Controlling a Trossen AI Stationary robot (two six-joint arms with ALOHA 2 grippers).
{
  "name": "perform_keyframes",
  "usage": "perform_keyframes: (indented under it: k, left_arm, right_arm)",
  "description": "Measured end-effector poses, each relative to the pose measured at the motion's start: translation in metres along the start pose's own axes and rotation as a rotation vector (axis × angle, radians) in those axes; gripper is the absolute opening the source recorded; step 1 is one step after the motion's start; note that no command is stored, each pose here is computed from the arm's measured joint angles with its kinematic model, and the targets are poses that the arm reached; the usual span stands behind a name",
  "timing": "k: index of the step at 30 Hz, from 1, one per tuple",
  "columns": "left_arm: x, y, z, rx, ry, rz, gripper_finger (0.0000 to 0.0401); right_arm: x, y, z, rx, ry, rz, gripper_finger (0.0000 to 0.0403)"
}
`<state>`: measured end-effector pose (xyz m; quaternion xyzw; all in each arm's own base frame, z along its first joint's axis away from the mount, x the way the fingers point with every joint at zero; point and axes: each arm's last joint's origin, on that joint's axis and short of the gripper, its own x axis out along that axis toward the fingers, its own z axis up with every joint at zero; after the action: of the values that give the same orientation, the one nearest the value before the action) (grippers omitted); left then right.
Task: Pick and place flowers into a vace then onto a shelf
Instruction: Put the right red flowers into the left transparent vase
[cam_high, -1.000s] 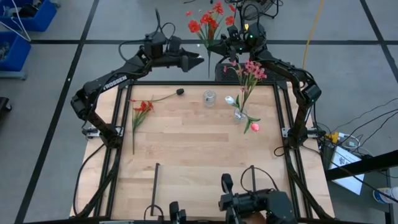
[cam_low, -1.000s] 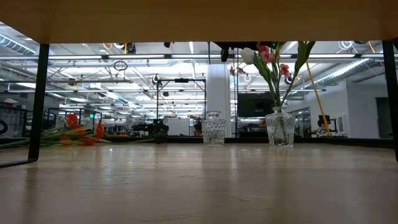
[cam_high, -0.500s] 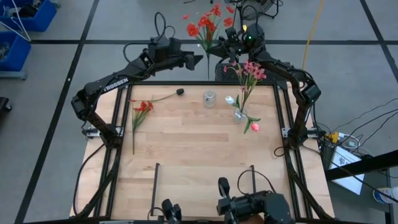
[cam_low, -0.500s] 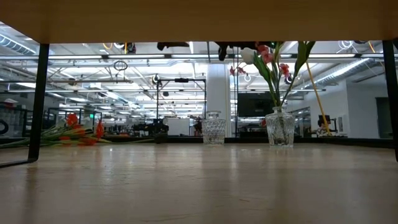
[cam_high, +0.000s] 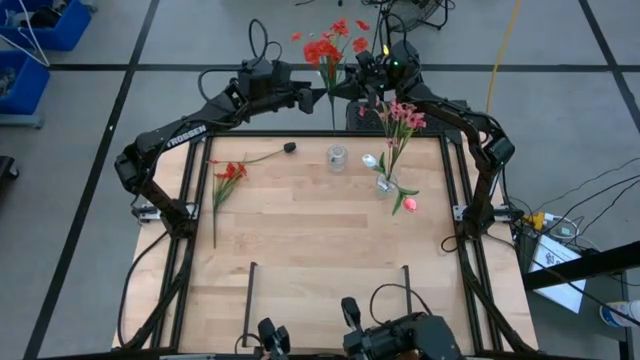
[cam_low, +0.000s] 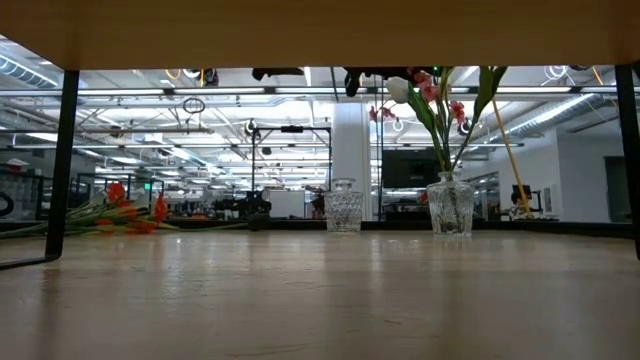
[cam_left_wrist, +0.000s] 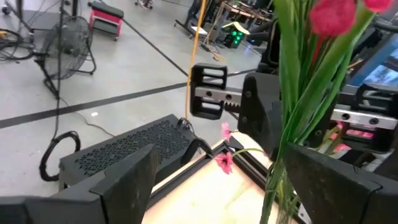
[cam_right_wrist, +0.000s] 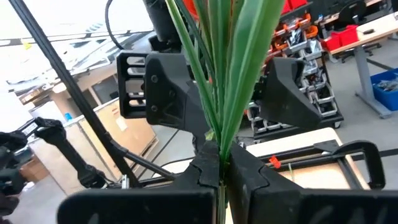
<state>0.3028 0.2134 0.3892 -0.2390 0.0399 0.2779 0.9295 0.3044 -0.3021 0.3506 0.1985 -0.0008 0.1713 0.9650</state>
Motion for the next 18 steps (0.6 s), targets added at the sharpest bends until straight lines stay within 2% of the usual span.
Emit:
perform_keyframes:
  k: [11,18]
  left_arm:
    - [0.0000,-0.0034,0.0002,-0.001,0.018,-0.077,0.0351]
    - [0.0005,-0.0073,-0.0029,-0.020,0.037,-0.087,0.0351]
  right_arm:
    - [0.0032,0.0009,-0.0019,-0.009,0.012,0.011,0.0000]
    - [0.0018,-0.0005,-0.0027,-0.004,0.016,0.002,0.0000]
